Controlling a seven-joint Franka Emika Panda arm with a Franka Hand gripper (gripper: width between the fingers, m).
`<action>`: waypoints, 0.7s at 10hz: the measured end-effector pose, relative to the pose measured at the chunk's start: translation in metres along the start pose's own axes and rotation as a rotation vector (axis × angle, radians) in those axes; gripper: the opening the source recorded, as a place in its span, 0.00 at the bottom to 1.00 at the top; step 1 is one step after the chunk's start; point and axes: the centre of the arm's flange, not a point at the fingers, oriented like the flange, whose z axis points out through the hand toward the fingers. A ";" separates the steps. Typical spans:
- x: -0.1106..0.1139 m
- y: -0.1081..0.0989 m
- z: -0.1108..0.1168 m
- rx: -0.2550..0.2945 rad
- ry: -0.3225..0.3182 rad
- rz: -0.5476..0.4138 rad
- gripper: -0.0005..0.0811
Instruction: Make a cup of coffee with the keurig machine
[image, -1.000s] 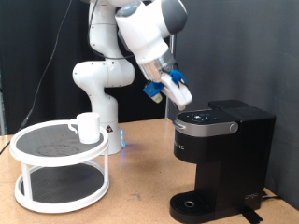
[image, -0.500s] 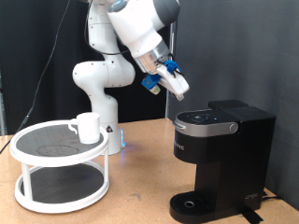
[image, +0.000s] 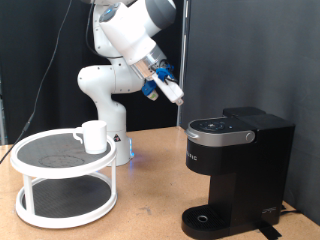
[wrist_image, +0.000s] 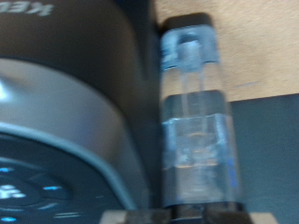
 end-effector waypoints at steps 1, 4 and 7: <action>0.010 0.004 -0.004 -0.002 0.002 -0.016 0.01; 0.020 0.010 -0.005 0.002 -0.005 -0.006 0.01; 0.041 0.010 -0.011 0.002 -0.042 0.146 0.01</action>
